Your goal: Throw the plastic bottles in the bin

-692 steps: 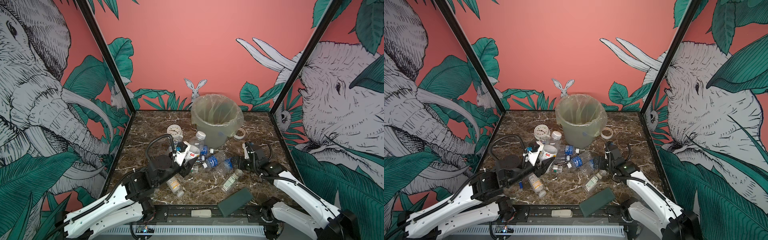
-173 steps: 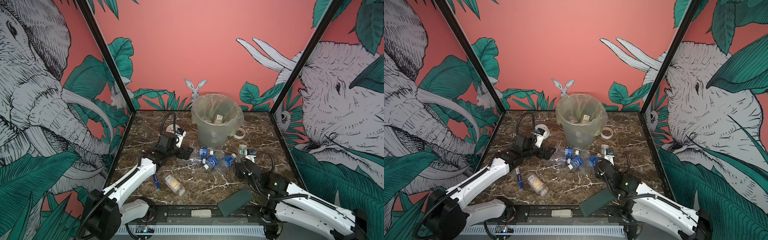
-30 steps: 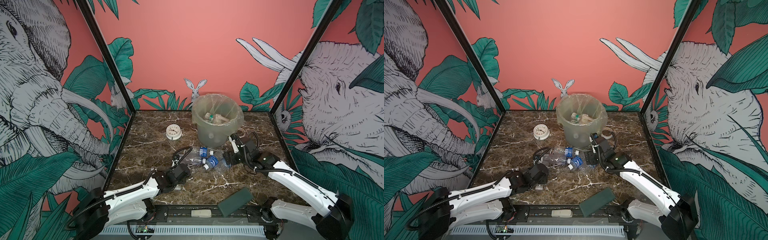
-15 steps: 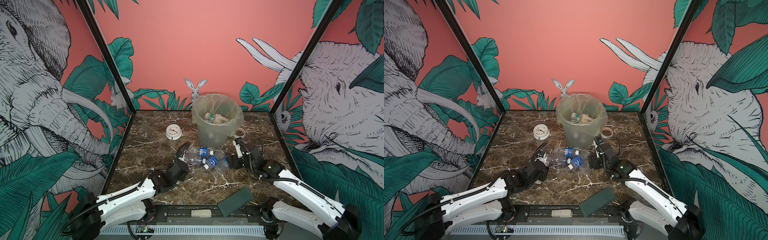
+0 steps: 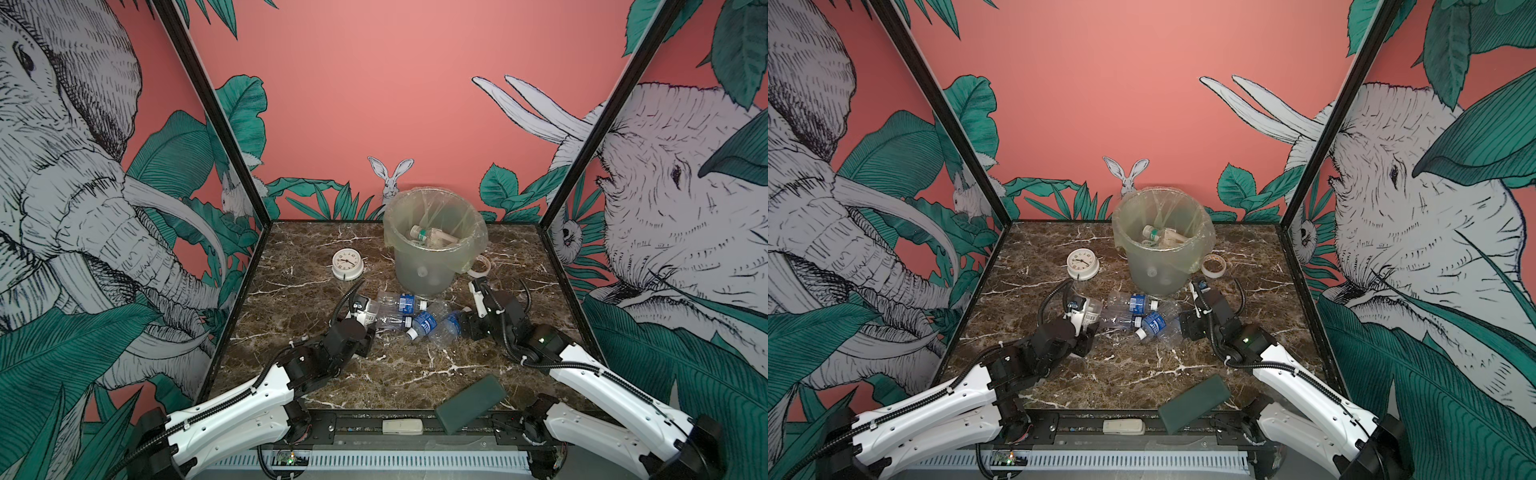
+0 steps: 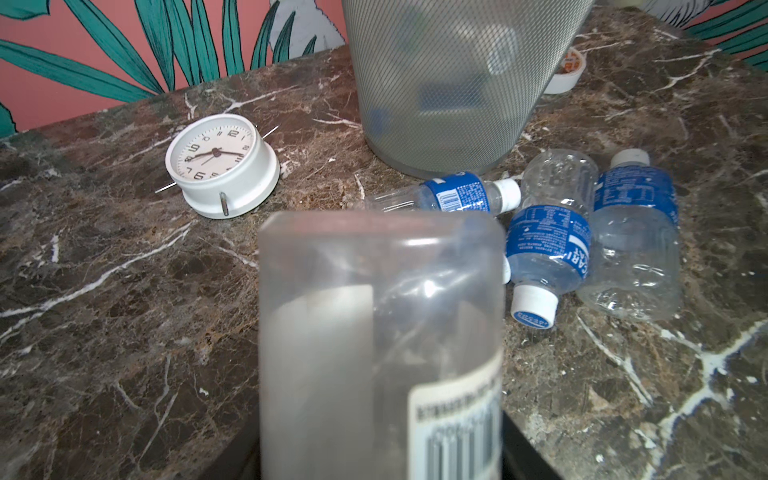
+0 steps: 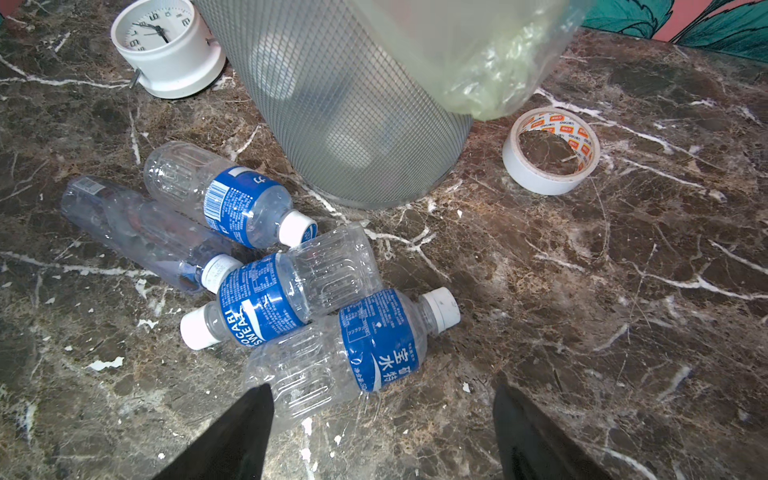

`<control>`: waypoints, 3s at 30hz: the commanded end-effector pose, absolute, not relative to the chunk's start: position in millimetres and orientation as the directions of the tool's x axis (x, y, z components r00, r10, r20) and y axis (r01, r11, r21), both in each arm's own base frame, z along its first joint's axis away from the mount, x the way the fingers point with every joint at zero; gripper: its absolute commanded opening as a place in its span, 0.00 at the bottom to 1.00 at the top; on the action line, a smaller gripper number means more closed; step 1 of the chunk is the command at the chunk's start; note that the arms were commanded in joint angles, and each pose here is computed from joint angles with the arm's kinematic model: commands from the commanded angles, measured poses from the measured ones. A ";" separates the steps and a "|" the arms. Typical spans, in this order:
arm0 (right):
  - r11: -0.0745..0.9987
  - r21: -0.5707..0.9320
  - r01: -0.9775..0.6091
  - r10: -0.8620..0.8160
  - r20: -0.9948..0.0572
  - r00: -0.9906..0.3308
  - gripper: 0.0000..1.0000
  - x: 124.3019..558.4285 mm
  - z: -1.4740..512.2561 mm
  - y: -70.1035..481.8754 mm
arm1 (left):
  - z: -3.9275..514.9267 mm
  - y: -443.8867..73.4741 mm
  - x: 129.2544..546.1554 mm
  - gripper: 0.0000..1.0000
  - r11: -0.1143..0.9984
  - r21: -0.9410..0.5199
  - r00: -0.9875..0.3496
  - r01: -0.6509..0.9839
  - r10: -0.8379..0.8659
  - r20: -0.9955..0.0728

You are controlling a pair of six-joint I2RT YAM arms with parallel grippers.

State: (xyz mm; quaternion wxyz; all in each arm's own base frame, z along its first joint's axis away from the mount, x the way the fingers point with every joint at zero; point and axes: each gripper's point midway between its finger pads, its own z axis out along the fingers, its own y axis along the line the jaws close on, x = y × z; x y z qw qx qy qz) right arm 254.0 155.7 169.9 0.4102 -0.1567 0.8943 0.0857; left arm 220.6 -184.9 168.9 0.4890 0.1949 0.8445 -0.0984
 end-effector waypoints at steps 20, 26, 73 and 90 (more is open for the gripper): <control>0.953 0.067 -0.297 -0.115 -0.824 -0.555 0.83 266.8 198.8 144.1 | 416.1 -256.2 274.9 0.45 0.817 0.111 -0.052 0.566 0.170 -0.984; 0.952 0.078 -0.295 -0.100 -0.834 -0.543 0.83 266.0 210.0 140.9 | 477.6 -323.1 347.3 0.45 0.763 0.151 0.046 0.628 0.157 -0.987; 0.926 0.372 0.070 0.245 -0.448 -0.860 0.86 258.9 90.5 177.0 | 322.2 -207.8 314.7 0.99 0.864 0.016 -0.251 0.503 0.164 -0.954; 0.944 0.311 0.109 0.233 -0.396 -0.889 0.86 261.0 60.3 176.8 | 222.9 -203.6 293.9 0.99 0.860 -0.078 -0.442 0.504 0.180 -0.879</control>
